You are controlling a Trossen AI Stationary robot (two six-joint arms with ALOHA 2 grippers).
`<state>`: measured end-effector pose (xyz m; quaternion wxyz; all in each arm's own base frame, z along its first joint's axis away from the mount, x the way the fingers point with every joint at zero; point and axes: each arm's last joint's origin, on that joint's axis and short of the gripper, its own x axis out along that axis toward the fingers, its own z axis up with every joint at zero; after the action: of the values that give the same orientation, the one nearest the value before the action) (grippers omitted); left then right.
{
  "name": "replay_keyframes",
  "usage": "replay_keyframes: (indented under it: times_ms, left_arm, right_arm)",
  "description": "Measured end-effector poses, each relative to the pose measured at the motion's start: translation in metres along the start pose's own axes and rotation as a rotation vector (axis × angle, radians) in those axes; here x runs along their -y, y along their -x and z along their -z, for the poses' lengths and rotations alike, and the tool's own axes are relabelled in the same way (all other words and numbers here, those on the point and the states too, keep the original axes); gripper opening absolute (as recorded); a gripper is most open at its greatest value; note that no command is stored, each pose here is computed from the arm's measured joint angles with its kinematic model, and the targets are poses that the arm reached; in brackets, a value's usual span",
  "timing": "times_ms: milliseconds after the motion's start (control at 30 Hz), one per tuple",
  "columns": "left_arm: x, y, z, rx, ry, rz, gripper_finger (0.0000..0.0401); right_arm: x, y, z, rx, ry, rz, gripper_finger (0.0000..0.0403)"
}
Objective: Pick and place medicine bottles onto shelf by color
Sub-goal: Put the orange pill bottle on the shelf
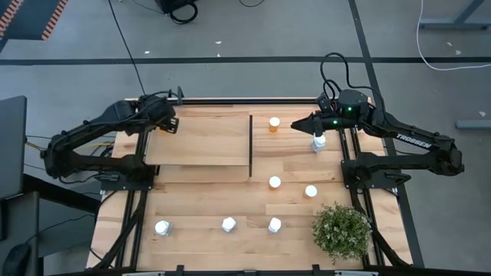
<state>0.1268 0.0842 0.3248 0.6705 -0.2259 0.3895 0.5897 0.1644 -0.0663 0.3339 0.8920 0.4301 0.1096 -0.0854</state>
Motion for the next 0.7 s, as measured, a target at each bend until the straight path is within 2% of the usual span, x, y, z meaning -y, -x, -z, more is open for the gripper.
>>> replay_keyframes:
  times_ms: [233,700]
  left_arm:
    - [-0.008,-0.006,-0.007,-0.001,0.006,-0.043,0.0228]
    - [-0.001,-0.014,-0.009,-0.003,0.013,-0.048,0.0224]
  right_arm:
    - [0.0,0.0,0.0,-0.001,-0.008,-0.001,0.0225]
    - [0.0,0.0,0.0,-0.003,0.002,-0.003,0.0225]
